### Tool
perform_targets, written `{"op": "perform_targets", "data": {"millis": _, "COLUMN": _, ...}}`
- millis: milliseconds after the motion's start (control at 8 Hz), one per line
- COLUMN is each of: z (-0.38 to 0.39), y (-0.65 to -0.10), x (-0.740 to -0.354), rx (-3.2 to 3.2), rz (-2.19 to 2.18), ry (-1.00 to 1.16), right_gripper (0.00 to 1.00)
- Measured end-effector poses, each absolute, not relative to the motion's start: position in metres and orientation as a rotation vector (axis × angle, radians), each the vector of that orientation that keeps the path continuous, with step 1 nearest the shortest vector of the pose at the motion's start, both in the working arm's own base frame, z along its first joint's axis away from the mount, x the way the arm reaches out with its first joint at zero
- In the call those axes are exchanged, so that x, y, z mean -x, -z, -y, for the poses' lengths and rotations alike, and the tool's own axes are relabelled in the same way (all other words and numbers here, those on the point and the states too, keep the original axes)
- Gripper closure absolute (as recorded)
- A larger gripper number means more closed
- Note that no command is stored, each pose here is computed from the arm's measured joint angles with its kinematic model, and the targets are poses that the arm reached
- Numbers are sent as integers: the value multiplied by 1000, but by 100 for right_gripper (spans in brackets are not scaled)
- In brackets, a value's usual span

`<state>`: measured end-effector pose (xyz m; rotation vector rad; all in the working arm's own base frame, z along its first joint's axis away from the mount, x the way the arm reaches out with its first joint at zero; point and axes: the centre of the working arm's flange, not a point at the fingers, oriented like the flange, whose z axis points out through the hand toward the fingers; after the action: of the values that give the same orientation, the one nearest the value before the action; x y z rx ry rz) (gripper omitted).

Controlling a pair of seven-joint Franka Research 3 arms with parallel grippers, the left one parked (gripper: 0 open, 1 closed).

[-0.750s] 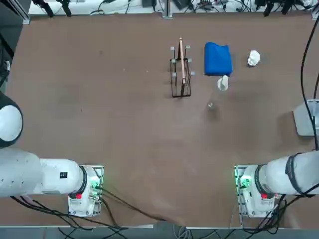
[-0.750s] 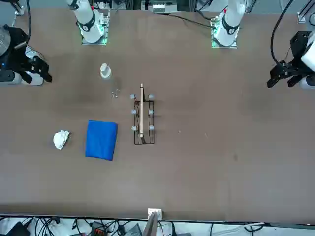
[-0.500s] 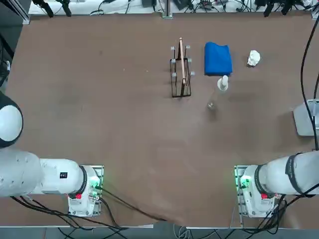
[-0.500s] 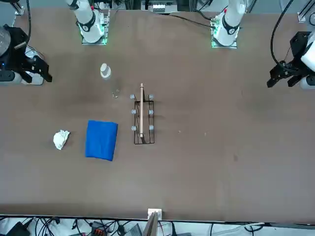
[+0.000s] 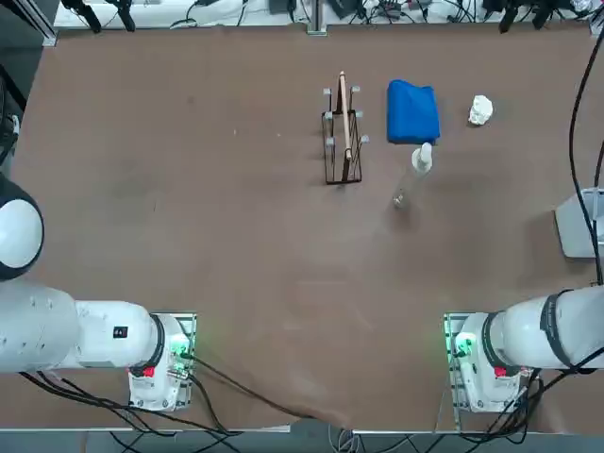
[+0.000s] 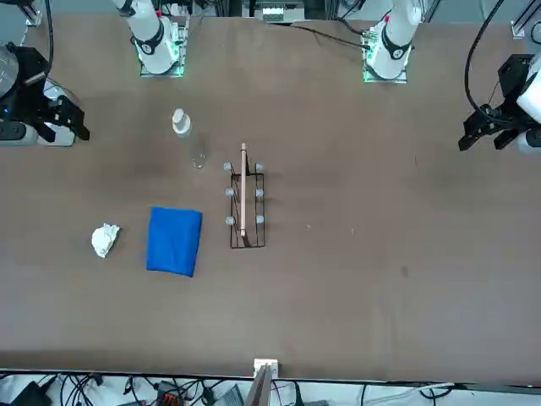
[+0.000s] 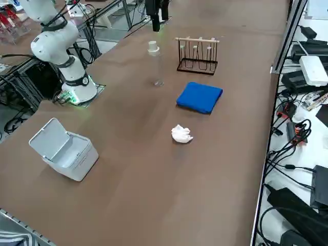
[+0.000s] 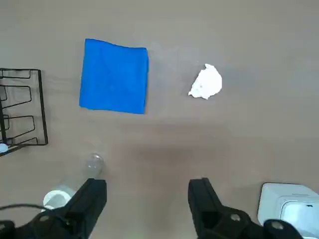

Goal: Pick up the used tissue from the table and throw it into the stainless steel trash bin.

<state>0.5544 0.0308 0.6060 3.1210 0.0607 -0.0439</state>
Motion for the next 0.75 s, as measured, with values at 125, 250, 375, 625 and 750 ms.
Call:
{"op": "perform_targets", "data": {"millis": 125, "z": -29, "y": -592, "x": -565, "rx": -3118, "rz": -59, "ry": 42, "right_gripper": 0}}
{"op": "perform_targets", "data": {"millis": 250, "z": -24, "y": -572, "x": -582, "rx": -3108, "rz": -81, "ry": 23, "right_gripper": 0}}
{"op": "perform_targets", "data": {"millis": 375, "z": -12, "y": -543, "x": -603, "rx": -3095, "rz": -141, "ry": 6, "right_gripper": 0}}
{"op": "perform_targets", "data": {"millis": 625, "z": 35, "y": -467, "x": -641, "rx": -3081, "rz": -285, "ry": 16, "right_gripper": 0}}
{"op": "perform_targets", "data": {"millis": 750, "z": 57, "y": -425, "x": -654, "rx": -3079, "rz": -308, "ry": 31, "right_gripper": 0}}
